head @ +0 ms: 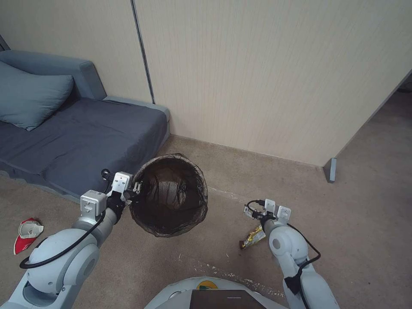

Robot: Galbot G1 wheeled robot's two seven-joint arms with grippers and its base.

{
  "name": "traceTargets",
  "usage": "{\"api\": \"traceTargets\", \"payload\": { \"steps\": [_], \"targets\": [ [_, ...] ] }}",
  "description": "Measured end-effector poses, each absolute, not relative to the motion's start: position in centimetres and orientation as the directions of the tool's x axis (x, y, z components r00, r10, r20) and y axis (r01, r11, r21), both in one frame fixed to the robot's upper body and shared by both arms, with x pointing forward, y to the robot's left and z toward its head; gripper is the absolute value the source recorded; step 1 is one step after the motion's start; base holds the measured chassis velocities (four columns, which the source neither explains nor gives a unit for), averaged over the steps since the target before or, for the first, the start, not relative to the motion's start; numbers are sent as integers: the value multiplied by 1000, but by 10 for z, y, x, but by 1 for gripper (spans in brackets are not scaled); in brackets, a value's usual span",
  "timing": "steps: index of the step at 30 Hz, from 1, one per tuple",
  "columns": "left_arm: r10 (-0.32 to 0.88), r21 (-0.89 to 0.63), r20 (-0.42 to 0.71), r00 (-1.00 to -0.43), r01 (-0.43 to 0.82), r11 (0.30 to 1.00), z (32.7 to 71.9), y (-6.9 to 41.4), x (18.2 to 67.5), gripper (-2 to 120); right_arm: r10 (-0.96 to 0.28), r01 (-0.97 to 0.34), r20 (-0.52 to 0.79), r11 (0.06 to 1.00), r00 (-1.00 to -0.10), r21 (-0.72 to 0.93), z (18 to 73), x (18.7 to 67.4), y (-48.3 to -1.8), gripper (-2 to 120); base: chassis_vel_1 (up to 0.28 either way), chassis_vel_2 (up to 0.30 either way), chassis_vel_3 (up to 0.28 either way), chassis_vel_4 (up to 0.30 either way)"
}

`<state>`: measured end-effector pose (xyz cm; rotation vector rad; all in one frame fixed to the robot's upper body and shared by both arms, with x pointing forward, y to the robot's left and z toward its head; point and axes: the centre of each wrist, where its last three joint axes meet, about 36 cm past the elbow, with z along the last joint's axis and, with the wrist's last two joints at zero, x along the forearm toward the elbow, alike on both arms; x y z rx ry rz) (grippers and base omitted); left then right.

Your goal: Pick up the trash bin, then pick up the garbage from the floor and place it into the trash bin.

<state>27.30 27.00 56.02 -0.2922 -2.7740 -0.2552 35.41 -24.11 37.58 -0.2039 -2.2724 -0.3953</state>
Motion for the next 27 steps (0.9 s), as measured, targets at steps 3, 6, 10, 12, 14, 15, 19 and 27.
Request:
{"api": "traceTargets", "payload": {
  "steps": [3, 6, 10, 12, 14, 15, 19, 27],
  "targets": [
    [179, 142, 346, -921, 240, 960, 561, 269, 274, 0, -4, 305, 794, 922, -607, 238, 355, 370, -244, 100, 0, 0, 0, 0],
    [179, 145, 347, -921, 242, 959, 561, 269, 274, 0, -15, 319, 815, 916, -579, 243, 341, 379, -245, 100, 0, 0, 0, 0],
    [178, 149, 347, -921, 241, 959, 562, 270, 274, 0, -10, 350, 853, 909, -522, 225, 311, 398, -248, 100, 0, 0, 0, 0],
    [175, 152, 348, -921, 240, 959, 562, 271, 274, 0, -4, 370, 870, 904, -494, 214, 296, 408, -248, 100, 0, 0, 0, 0],
    [175, 153, 349, -921, 240, 959, 562, 271, 274, 0, 0, 376, 875, 903, -484, 208, 291, 410, -248, 100, 0, 0, 0, 0],
    [175, 153, 349, -921, 240, 959, 562, 271, 274, 0, 6, 379, 879, 903, -476, 200, 287, 412, -249, 100, 0, 0, 0, 0],
    [178, 152, 349, -920, 243, 958, 562, 271, 274, 0, 67, 411, 893, 901, -445, 137, 272, 416, -253, 100, 0, 0, 0, 0],
    [186, 155, 342, -921, 251, 956, 562, 269, 275, 0, 149, 431, 873, 899, -465, 76, 291, 390, -259, 100, 0, 0, 0, 0]
  ]
}}
